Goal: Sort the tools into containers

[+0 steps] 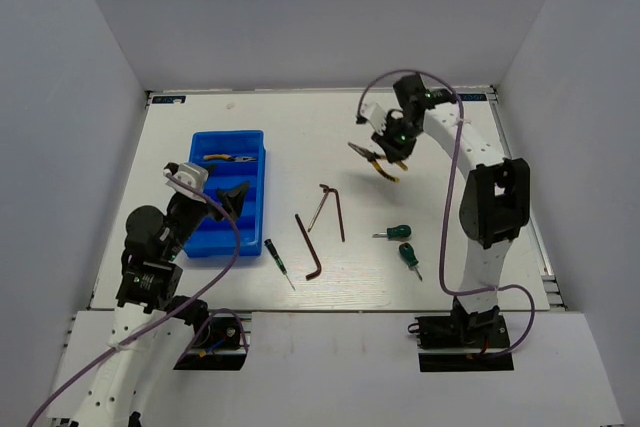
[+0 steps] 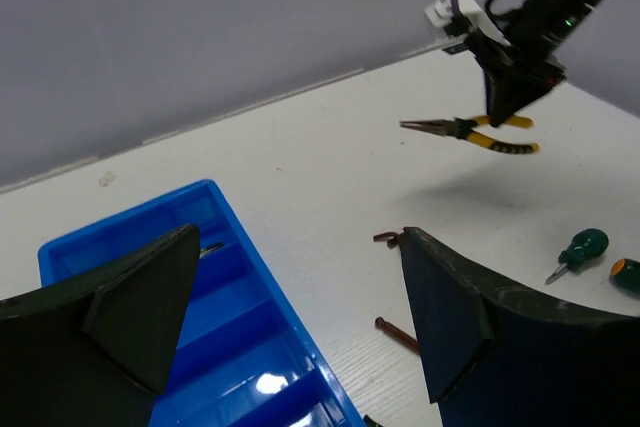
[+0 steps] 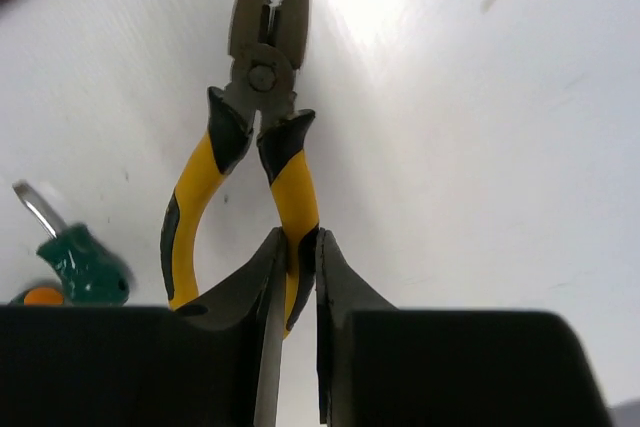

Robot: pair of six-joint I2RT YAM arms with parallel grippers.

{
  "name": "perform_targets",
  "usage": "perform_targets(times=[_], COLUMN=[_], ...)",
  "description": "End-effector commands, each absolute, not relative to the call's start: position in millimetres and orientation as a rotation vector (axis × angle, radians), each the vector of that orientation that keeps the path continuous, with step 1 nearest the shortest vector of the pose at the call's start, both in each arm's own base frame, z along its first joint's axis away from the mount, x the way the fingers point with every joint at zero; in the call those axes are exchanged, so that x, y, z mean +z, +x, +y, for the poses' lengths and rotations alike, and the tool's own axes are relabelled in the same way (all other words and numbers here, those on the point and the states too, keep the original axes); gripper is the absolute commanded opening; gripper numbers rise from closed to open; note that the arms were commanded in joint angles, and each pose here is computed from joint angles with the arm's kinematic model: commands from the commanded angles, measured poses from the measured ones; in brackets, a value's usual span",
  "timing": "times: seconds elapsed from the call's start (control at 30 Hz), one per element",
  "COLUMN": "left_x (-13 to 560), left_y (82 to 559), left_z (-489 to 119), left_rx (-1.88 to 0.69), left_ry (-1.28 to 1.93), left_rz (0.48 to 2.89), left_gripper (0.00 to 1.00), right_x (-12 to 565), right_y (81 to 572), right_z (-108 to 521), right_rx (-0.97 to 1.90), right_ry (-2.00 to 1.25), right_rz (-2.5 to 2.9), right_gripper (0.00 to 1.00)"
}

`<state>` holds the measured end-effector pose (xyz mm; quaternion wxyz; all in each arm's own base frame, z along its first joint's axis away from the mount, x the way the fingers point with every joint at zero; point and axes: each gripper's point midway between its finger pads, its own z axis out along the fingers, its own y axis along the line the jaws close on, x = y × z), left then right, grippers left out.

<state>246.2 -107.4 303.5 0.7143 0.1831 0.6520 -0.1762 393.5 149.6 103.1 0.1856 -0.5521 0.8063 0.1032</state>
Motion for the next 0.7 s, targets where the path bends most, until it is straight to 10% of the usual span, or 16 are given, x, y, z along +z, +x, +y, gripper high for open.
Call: perform_targets(times=[0.0, 0.67], left_x=[318, 329], left_y=[240, 230], left_z=[-111, -99], left_rx=[-0.411, -0.340], left_ry=[0.422, 0.410], left_rz=[1.371, 1.273], left_gripper=[0.92, 0.94], right_x=[170, 229], right_y=[398, 463], right_z=[198, 479], right_rx=[0.277, 0.039], right_ry=[-1.701, -1.564], right_rz=[2.038, 1.262], right_gripper=[0.00, 0.00])
